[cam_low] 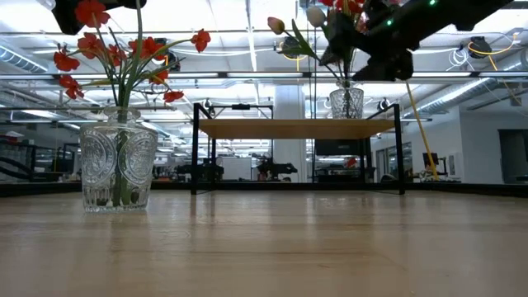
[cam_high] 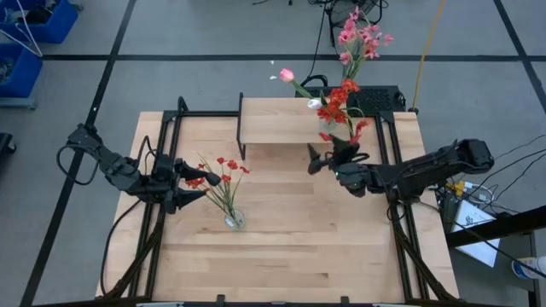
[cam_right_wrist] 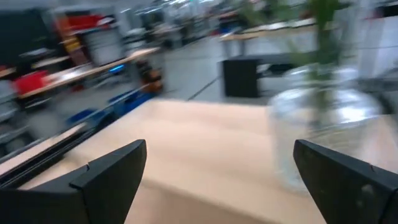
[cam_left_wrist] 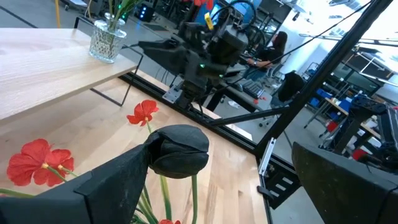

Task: Pick and place flowers into a vace then onto a shelf
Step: Put the transparent vase with flowers on the shelf

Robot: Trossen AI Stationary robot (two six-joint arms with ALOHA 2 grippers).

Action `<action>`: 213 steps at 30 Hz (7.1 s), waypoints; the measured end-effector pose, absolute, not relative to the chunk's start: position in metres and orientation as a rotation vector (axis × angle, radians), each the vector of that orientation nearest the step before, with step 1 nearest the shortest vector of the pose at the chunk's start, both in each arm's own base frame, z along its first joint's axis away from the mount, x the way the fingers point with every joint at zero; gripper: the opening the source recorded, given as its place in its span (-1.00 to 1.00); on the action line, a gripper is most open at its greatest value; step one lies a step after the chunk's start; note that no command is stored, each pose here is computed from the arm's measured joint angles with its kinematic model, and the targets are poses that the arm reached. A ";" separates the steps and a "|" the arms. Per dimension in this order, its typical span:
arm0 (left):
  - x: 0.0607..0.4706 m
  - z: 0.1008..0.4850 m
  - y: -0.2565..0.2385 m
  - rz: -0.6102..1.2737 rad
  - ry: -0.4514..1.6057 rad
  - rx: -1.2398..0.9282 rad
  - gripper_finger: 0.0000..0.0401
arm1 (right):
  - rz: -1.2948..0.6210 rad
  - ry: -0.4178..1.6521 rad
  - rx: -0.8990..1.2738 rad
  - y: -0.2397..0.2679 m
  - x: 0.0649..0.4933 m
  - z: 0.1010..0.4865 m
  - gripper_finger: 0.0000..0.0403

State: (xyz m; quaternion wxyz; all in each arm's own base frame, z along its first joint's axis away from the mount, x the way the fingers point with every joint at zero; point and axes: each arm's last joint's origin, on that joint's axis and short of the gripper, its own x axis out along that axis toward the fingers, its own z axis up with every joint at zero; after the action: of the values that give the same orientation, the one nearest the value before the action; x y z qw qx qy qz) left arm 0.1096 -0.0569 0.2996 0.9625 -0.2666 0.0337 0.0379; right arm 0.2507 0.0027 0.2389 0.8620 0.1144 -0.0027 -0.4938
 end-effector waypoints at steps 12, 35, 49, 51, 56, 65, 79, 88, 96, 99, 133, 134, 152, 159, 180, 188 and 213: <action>0.110 0.300 -0.057 0.076 0.069 -0.540 0.99 | -0.442 0.107 0.279 0.040 0.259 0.241 0.99; 0.110 0.300 -0.057 0.076 0.066 -0.542 0.99 | -0.067 0.175 0.328 0.096 0.347 0.197 0.99; 0.110 0.300 -0.057 0.075 0.065 -0.543 0.99 | -0.037 0.263 0.237 0.113 0.406 0.150 0.99; 0.110 0.300 -0.057 0.075 0.064 -0.544 0.99 | -0.020 0.264 0.255 0.115 0.410 0.143 0.99; 0.110 0.300 -0.057 0.075 0.064 -0.543 0.99 | -0.006 0.261 0.264 0.119 0.417 0.129 0.99; 0.110 0.300 -0.057 0.075 0.064 -0.543 0.99 | 0.005 0.254 0.262 0.118 0.437 0.113 0.99; 0.110 0.300 -0.057 0.075 0.064 -0.543 0.99 | 0.051 0.251 0.222 0.105 0.447 0.111 0.99; 0.110 0.300 -0.057 0.075 0.065 -0.543 0.99 | -0.010 0.257 0.207 0.104 0.460 0.097 0.99; 0.110 0.300 -0.057 0.075 0.065 -0.543 0.99 | 0.016 0.241 0.207 0.107 0.485 0.089 0.99; 0.110 0.300 -0.057 0.075 0.065 -0.543 0.99 | 0.012 0.249 0.232 0.106 0.487 0.083 0.99; 0.110 0.300 -0.057 0.075 0.064 -0.543 0.99 | -0.500 0.148 0.264 0.113 0.479 0.095 0.53; 0.110 0.300 -0.057 0.075 0.064 -0.543 0.99 | -0.523 0.138 0.260 0.113 0.479 0.096 0.54; 0.110 0.300 -0.057 0.075 0.064 -0.544 0.99 | -0.839 0.130 0.148 0.102 0.465 0.143 0.48; 0.110 0.300 -0.057 0.075 0.064 -0.543 0.99 | -0.885 0.154 0.175 0.082 0.458 0.174 0.47; 0.110 0.300 -0.057 0.075 0.064 -0.543 0.99 | -1.016 0.192 0.145 -0.009 0.448 0.225 0.48; 0.110 0.300 -0.057 0.075 0.064 -0.544 0.99 | -1.024 0.196 0.128 -0.047 0.447 0.233 0.48; 0.110 0.300 -0.057 0.075 0.064 -0.544 0.99 | -1.010 0.188 0.198 -0.121 0.438 0.235 0.48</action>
State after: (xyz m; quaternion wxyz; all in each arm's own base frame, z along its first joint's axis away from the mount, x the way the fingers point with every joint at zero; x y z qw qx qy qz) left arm 0.1097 -0.0571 0.3001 0.9621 -0.2684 0.0315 0.0369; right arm 0.4380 -0.1210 0.2353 0.8663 0.0943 0.0900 -0.4823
